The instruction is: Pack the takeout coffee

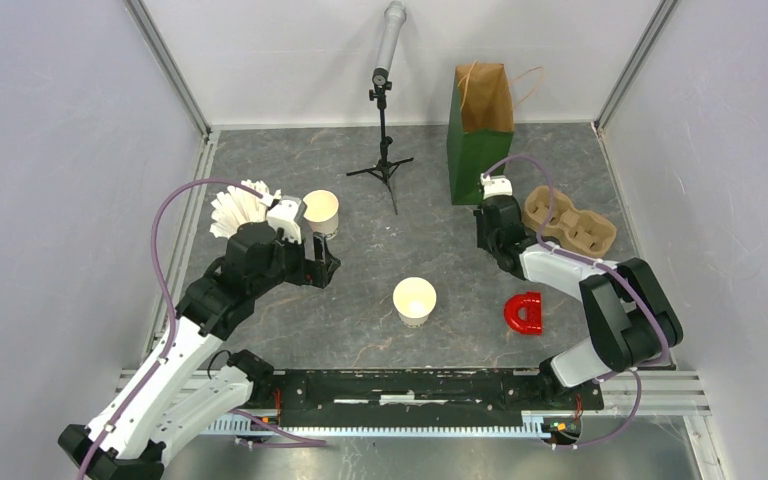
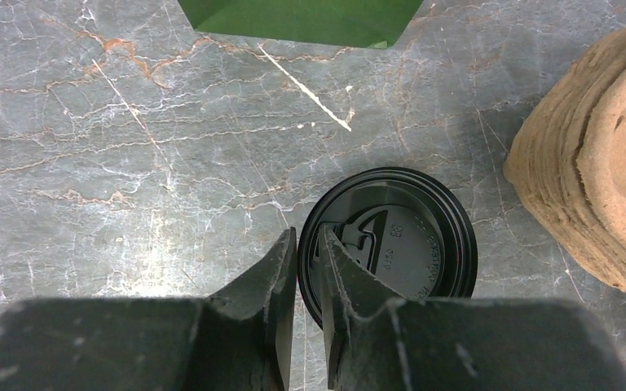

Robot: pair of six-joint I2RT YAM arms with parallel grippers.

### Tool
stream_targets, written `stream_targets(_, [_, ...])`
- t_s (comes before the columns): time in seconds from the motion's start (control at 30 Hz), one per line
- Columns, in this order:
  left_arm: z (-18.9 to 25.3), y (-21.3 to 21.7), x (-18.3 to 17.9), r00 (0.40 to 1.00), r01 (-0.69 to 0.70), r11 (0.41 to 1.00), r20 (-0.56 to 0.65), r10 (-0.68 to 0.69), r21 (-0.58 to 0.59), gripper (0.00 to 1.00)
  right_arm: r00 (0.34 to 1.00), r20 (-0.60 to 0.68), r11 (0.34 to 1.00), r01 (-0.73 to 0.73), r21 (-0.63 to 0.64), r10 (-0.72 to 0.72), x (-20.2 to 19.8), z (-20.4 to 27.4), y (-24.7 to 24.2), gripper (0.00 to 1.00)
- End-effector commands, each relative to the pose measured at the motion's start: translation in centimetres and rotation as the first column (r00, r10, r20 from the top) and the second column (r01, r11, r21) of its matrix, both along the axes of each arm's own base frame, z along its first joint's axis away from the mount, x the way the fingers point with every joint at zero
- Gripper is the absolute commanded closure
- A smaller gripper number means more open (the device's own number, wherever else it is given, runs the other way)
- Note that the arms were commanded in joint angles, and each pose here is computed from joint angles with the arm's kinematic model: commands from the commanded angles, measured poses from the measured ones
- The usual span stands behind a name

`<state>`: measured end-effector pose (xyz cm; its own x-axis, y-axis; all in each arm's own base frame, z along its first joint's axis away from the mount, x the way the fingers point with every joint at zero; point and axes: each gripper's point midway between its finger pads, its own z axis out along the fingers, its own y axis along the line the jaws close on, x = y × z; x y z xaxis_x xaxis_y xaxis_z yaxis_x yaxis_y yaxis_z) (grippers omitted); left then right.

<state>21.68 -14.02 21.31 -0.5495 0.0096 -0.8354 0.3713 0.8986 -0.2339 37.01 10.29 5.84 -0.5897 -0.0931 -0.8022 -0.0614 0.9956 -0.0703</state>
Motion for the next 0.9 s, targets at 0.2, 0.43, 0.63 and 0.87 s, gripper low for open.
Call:
stream_targets(0.2, [0.9,0.2,0.2,0.999,-0.027,0.999,0.034,0.028,-0.023,0.07,0.999,0.038,1.000,0.005,0.023,-0.005,1.7,1.3,0.5,0.77])
stream_targets(0.43, [1.0,0.3,0.2,0.999,-0.026,0.999,0.040,0.027,-0.025,0.07,1.000,0.028,1.000,0.001,0.024,-0.001,1.6,0.9,0.6,0.81])
stream_targets(0.63, [1.1,0.3,0.1,0.999,-0.025,0.999,0.043,0.026,-0.026,0.07,1.000,0.027,1.000,0.003,0.024,-0.004,1.7,1.0,0.6,0.81])
stream_targets(0.87, [1.1,0.3,0.1,0.999,-0.029,0.999,0.044,0.030,-0.028,0.07,1.000,0.019,1.000,0.008,0.018,-0.008,1.7,0.8,0.5,0.79])
